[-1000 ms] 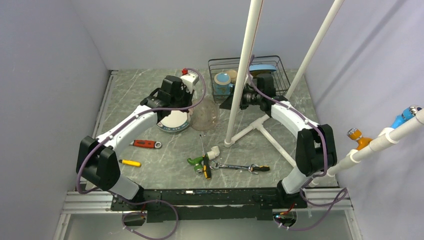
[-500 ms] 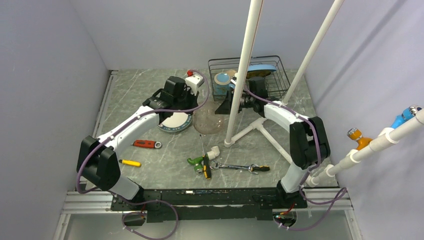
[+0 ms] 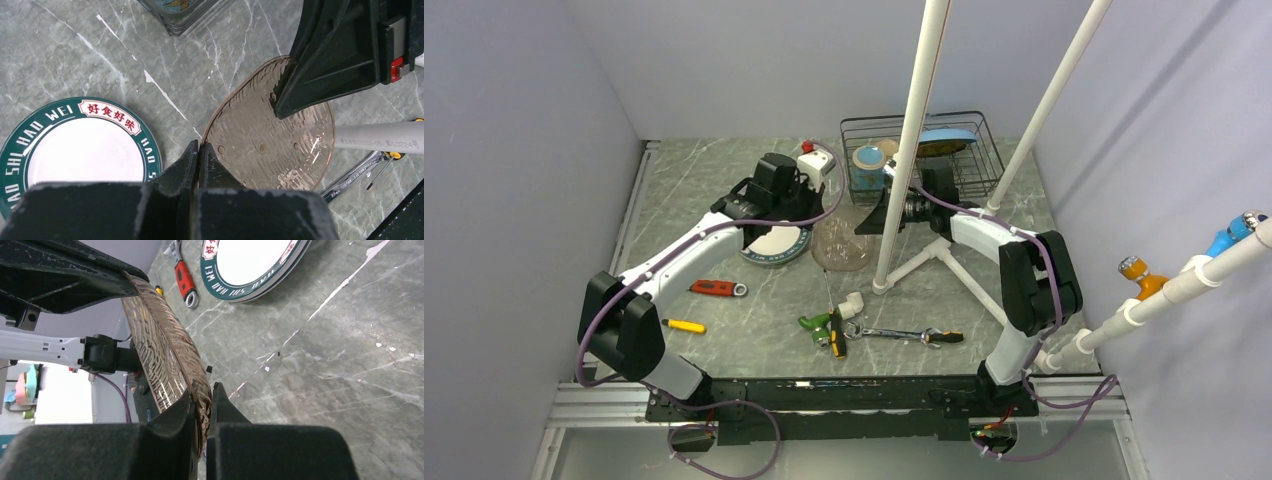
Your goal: Load the mixed dishes into the dish rack
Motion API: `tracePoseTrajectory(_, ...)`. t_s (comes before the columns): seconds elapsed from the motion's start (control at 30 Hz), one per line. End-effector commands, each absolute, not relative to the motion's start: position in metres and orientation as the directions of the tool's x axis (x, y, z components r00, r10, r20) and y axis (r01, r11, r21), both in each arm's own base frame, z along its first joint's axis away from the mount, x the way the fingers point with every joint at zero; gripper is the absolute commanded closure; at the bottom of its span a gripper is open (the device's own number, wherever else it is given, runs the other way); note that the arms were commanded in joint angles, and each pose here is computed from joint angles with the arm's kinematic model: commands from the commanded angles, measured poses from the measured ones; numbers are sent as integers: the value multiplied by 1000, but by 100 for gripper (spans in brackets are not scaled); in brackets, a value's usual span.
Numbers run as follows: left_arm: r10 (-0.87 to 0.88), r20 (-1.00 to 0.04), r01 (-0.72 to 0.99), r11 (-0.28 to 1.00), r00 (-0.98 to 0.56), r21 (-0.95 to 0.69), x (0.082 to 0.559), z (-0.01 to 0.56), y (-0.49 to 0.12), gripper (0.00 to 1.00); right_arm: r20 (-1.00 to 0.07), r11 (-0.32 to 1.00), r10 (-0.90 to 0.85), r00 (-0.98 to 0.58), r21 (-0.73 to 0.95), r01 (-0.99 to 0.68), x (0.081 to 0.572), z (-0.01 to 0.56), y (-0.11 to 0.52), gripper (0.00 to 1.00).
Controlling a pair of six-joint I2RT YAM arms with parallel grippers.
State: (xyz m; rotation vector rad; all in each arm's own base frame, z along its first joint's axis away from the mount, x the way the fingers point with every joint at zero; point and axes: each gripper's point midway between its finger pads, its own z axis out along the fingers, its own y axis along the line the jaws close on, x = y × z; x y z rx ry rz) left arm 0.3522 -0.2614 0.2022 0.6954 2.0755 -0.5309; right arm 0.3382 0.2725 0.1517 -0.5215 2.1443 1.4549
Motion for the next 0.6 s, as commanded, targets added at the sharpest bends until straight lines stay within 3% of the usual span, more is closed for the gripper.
tracePoseTrajectory(0.0,234,-869,650,750,-435,-123,358,227,-270,95,-663,317,-17,-748,706,-633,342,171,276,100)
tracePoseTrajectory(0.1,230,-870,611,786,-436,-98,362,230,-261,77,-690,390,19,-724,672,-630,354,179,269,100)
tracePoseTrajectory(0.23,229,-880,562,826,-417,-51,365,238,-246,54,-714,625,51,-698,568,-535,387,176,242,100)
tracePoseTrajectory(0.37,217,-895,519,855,-389,-18,365,249,-232,42,-753,818,49,-656,408,-407,414,179,203,100)
tracePoseTrajectory(0.57,195,-914,477,879,-356,2,364,260,-220,34,-864,945,-49,-501,123,-304,429,220,148,100)
